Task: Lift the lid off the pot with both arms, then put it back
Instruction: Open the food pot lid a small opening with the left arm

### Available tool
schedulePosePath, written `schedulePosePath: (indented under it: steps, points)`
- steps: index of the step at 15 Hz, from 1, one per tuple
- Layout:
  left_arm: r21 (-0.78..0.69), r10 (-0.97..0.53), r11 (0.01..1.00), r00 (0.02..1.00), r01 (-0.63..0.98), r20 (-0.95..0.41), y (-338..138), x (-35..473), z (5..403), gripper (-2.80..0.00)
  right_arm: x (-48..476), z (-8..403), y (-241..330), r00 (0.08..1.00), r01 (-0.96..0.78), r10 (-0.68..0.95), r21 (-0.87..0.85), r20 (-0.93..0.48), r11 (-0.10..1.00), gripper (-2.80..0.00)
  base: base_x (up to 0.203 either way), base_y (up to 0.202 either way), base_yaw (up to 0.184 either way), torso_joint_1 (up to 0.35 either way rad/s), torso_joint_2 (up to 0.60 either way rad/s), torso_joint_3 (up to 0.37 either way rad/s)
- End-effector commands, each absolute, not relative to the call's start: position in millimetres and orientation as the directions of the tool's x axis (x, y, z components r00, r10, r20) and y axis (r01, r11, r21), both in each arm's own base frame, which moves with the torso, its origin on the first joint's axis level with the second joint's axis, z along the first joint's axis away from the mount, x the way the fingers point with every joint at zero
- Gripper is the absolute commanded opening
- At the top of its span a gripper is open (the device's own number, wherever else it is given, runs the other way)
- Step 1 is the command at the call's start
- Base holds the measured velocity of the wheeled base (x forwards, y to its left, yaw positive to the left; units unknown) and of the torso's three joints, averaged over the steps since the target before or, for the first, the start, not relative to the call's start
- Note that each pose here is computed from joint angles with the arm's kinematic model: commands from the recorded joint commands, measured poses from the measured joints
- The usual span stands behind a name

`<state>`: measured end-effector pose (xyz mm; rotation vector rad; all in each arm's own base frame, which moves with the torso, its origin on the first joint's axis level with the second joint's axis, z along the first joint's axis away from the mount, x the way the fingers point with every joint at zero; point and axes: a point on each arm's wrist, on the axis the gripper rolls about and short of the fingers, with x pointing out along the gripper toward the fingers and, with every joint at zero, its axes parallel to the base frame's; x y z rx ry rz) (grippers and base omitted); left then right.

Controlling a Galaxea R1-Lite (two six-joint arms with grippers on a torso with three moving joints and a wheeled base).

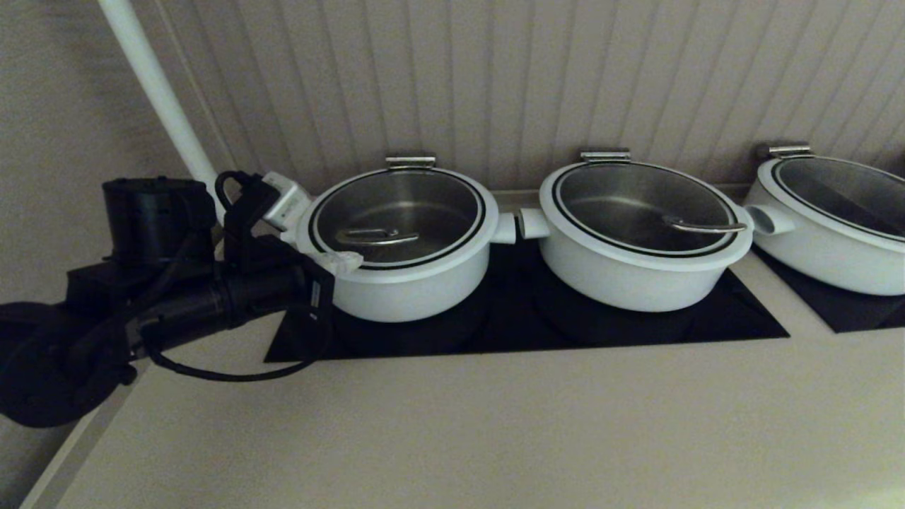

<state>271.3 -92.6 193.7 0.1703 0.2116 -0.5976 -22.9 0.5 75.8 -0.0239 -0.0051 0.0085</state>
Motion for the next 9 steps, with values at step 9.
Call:
schedulePosePath:
  steps: [9]
  points:
    - [0.070, -0.559, 0.803, 0.789, 0.592, -0.253, -113.0, 281.4, 189.7, -2.80, -22.8, 75.9, 0.5, 1.000, -0.009, 0.009, -0.025, 0.004, 1.000, -2.80, 0.000, 0.000, 0.000, 0.000, 0.00, 0.000]
